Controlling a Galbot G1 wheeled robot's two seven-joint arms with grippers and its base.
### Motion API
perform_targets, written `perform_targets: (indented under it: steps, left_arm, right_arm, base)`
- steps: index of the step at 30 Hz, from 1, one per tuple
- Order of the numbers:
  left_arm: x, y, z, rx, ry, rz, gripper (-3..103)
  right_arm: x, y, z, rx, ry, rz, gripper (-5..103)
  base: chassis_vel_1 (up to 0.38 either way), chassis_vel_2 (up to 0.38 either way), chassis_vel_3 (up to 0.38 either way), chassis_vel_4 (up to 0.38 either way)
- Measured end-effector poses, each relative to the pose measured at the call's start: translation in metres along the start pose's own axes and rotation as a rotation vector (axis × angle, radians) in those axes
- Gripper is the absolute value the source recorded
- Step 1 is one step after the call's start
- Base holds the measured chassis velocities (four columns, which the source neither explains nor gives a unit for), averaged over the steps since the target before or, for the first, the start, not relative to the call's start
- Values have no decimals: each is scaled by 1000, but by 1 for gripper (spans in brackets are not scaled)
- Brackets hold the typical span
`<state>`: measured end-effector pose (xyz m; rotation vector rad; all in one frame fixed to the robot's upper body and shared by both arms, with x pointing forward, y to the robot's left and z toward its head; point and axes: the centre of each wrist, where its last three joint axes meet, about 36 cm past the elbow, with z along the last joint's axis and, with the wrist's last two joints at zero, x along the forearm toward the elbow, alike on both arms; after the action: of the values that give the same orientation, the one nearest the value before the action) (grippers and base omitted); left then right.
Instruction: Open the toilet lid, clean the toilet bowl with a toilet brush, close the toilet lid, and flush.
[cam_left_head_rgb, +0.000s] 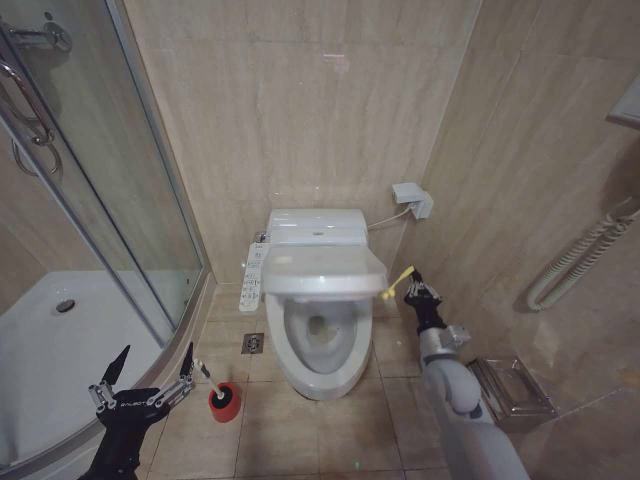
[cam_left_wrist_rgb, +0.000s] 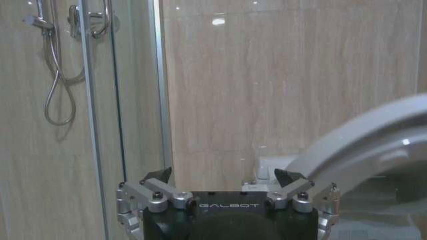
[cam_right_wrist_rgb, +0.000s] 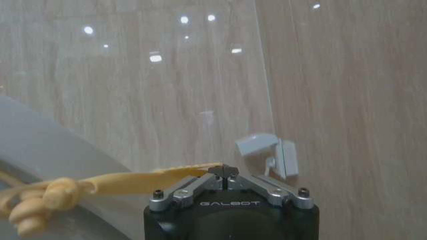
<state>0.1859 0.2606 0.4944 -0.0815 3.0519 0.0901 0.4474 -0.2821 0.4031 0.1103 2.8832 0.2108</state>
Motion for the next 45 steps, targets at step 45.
perform_targets:
  steps: [45]
  left_arm:
    - [0,0,0,0,0,0,100]
  right_arm:
    - [-184,42,-84,-50,-74,-83,0]
  base:
    - [0,0,0,0]
